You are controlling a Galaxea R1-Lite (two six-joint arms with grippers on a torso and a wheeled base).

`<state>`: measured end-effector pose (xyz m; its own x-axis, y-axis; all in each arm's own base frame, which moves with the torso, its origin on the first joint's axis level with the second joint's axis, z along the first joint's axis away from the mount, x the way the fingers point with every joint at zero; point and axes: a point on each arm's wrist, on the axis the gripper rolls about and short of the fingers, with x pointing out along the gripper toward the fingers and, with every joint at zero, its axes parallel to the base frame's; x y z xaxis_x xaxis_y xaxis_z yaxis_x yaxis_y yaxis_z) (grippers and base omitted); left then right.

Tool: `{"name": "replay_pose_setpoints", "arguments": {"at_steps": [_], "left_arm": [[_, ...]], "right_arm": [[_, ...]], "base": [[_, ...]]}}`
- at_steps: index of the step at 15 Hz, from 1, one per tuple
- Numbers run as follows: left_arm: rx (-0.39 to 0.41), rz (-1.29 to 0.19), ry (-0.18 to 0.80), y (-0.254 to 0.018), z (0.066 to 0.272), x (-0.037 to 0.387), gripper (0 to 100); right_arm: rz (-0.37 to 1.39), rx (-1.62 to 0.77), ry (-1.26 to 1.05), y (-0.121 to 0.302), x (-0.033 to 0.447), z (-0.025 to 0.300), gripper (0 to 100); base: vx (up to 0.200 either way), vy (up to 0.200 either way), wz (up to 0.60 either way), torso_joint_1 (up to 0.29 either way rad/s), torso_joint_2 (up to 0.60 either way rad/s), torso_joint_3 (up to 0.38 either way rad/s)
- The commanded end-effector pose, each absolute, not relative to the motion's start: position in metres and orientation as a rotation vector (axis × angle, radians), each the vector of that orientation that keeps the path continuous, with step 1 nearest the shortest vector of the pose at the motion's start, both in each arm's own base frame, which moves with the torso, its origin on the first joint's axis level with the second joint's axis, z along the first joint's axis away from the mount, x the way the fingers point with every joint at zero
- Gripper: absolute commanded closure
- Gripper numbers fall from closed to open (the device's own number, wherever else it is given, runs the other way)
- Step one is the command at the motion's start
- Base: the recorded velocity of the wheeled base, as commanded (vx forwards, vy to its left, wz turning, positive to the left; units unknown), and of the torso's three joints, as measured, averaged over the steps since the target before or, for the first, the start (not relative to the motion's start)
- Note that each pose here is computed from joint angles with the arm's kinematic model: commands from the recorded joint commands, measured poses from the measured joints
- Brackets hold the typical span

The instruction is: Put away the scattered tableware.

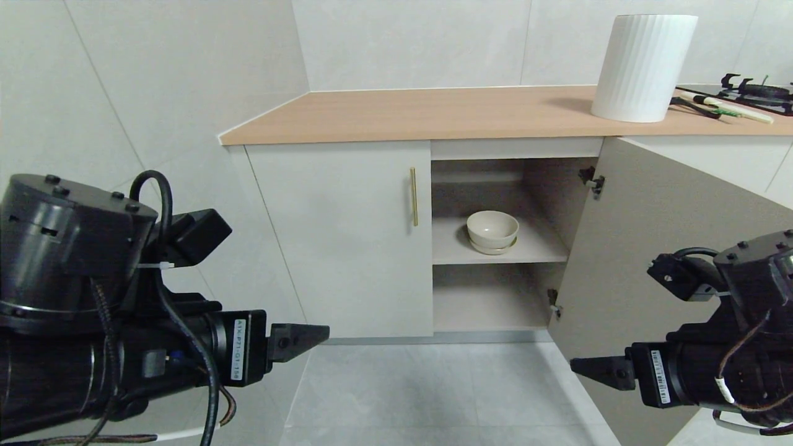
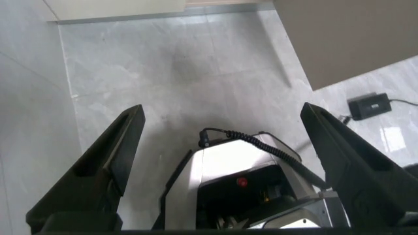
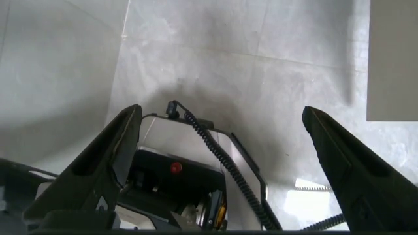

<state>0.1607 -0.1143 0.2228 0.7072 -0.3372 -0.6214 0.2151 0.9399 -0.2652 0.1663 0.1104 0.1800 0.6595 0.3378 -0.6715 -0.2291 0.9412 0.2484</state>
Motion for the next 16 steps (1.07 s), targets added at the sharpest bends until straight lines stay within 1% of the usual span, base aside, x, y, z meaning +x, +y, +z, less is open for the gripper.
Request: {"name": "replay_pose_setpoints", "arguments": {"at_steps": [1,6,7,10,16], "left_arm": [[-0.177,-0.307,0.726,-0.115,0.222,0.161,0],[-0.176,-0.305,0.725,-0.114,0.222,0.161,0],[-0.167,-0.306,0.724,-0.114,0.222,0.161,0],[-0.134,-0.314,0.725,-0.114,0.219,0.160,0],[-0.133,-0.313,0.728,-0.114,0.219,0.160,0]], "right_arm": [[0.323,0.149,0.783,0.110,0.165,0.181,0],[0.330,0.115,0.792,0.107,0.161,0.182,0],[0.326,0.096,0.814,0.105,0.158,0.182,0],[0.326,0.066,0.831,0.102,0.154,0.182,0],[0.317,-0.043,0.948,0.087,0.132,0.197,0]], "base": [[0.000,0.000,0.00,0.000,0.00,0.000],[0.000,0.000,0.00,0.000,0.00,0.000],[0.000,0.000,0.00,0.000,0.00,0.000],[0.000,-0.200,0.00,0.001,0.00,0.009],[0.000,-0.200,0.00,0.004,0.00,0.003]]}}
